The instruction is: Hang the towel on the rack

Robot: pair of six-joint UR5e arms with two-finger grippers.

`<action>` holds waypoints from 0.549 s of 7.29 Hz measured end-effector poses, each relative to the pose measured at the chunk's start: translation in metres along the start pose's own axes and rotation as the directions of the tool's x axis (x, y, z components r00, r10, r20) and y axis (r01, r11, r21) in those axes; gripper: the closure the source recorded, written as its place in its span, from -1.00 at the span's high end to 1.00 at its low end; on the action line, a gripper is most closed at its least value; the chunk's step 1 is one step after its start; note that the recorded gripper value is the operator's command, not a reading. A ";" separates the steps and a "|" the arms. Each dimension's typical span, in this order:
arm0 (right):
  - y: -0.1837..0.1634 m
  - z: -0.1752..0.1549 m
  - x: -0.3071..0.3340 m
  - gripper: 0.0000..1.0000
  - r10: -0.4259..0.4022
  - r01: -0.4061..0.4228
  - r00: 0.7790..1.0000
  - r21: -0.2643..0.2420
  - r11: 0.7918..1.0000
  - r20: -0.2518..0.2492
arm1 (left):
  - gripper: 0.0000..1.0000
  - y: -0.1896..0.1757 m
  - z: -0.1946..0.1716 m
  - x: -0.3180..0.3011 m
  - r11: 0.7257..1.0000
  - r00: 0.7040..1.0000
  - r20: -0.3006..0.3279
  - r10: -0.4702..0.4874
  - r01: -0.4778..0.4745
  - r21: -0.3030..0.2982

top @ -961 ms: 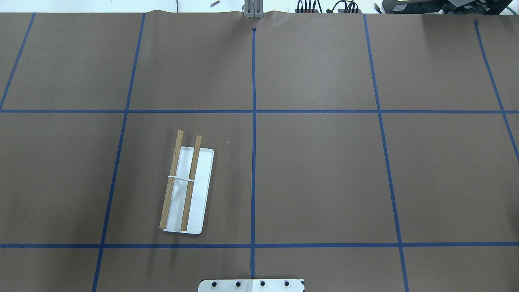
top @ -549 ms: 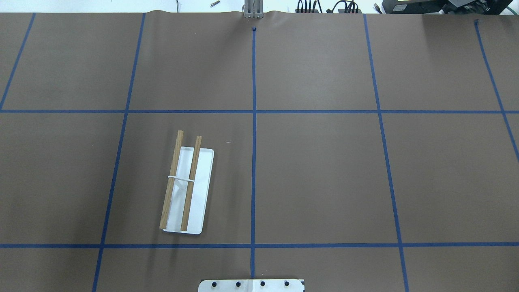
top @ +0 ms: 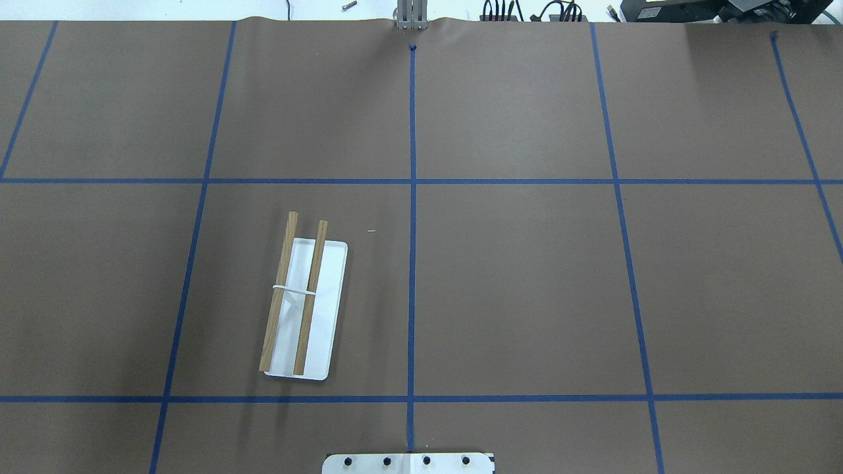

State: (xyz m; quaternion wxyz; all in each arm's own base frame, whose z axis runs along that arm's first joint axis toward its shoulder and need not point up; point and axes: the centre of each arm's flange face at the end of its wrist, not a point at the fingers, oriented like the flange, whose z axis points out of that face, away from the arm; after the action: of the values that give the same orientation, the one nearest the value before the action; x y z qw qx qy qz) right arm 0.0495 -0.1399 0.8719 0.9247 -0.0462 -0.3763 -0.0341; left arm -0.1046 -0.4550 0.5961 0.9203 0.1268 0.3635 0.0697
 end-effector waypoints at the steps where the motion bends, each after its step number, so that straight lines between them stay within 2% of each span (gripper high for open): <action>1: 0.000 0.000 0.001 1.00 -0.035 0.035 0.999 0.000 0.999 0.000 | 0.96 0.000 0.000 0.000 1.000 1.000 0.000 0.001 -0.001 0.001; 4: -0.003 0.001 0.001 0.99 -0.058 0.058 0.998 0.001 0.998 -0.004 | 0.96 0.000 0.000 0.000 1.000 1.000 0.000 0.003 -0.003 0.003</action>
State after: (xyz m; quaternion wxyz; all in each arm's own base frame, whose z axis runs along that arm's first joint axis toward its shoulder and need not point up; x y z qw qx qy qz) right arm 0.0496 -0.1432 0.8733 0.9241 -0.0349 -0.3758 -0.0606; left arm -0.1046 -0.4547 0.5961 0.9201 0.1287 0.3632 0.0706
